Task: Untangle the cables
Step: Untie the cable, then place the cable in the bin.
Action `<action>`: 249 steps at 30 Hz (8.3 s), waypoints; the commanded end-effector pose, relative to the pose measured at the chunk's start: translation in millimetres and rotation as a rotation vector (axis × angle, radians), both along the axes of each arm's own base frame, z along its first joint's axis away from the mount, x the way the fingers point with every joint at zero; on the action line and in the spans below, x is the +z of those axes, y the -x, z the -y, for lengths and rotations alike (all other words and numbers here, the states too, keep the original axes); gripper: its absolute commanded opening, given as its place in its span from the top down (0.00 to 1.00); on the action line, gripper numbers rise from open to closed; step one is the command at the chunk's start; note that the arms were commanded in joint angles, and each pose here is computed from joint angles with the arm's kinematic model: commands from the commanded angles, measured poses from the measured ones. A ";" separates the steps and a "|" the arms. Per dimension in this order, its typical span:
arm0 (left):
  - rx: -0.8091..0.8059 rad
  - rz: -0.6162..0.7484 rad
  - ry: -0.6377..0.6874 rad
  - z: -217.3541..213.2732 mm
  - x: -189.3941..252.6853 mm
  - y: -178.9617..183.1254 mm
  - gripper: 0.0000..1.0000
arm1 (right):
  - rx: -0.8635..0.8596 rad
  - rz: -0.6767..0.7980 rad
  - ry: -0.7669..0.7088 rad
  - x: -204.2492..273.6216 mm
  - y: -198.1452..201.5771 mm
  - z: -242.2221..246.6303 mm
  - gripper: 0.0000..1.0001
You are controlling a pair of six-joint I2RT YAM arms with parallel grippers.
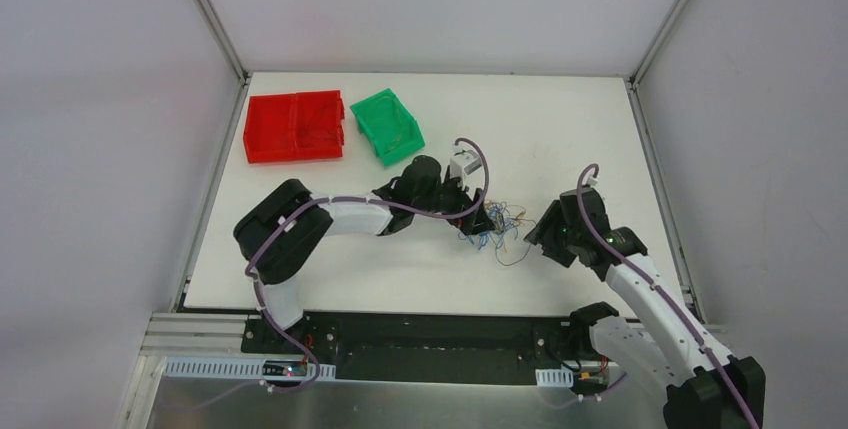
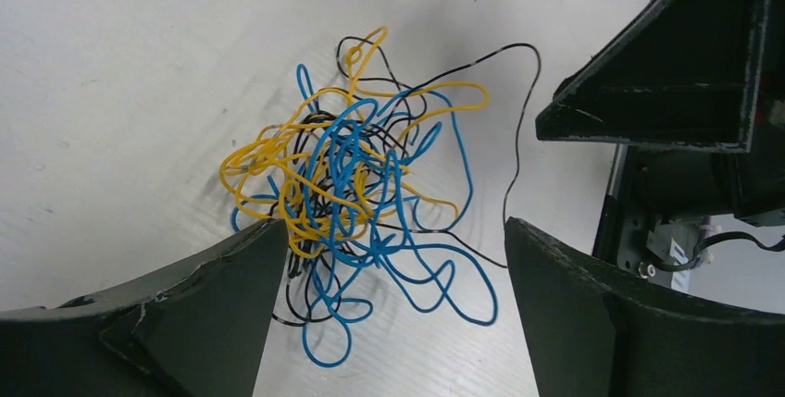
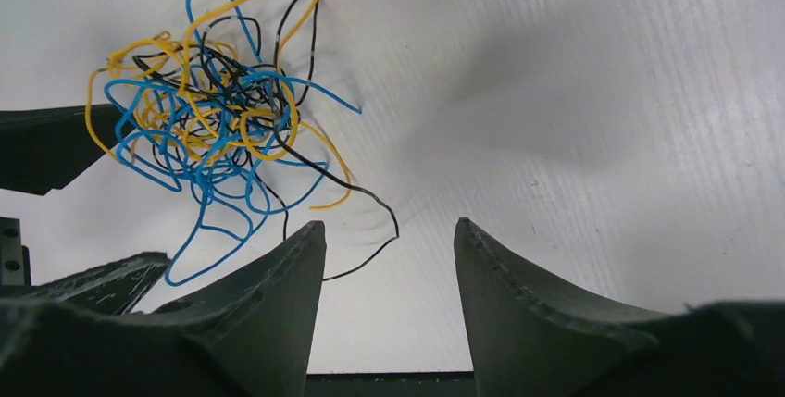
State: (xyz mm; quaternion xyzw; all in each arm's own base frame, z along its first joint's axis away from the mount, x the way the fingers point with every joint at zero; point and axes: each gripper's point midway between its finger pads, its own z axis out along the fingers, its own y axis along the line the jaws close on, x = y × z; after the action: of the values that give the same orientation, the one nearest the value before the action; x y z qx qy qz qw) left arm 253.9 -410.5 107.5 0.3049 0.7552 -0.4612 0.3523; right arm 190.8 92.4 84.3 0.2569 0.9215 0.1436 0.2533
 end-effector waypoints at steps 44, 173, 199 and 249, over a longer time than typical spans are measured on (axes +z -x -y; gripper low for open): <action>1.026 -0.150 -0.327 -273.1 -4.6 -7.6 1.00 | -0.544 0.145 0.101 52.4 -45.5 109.5 1.00; 1.288 0.317 -0.343 -391.0 173.0 60.7 0.05 | 0.569 0.894 -0.264 255.5 -220.2 -436.8 1.00; 1.274 0.314 -0.361 -386.5 174.0 57.9 0.05 | 0.521 0.904 -0.069 108.4 -278.3 -479.3 1.00; 1.265 0.104 -0.666 -335.5 64.3 -173.9 0.26 | 0.243 0.706 -0.129 181.9 -99.9 -93.1 0.14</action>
State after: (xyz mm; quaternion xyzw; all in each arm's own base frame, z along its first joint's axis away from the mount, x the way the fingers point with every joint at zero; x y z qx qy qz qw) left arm 380.9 -79.2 145.2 -0.0717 0.8963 0.1247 0.4194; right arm 305.6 193.0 264.1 0.1074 0.7867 0.3114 0.5220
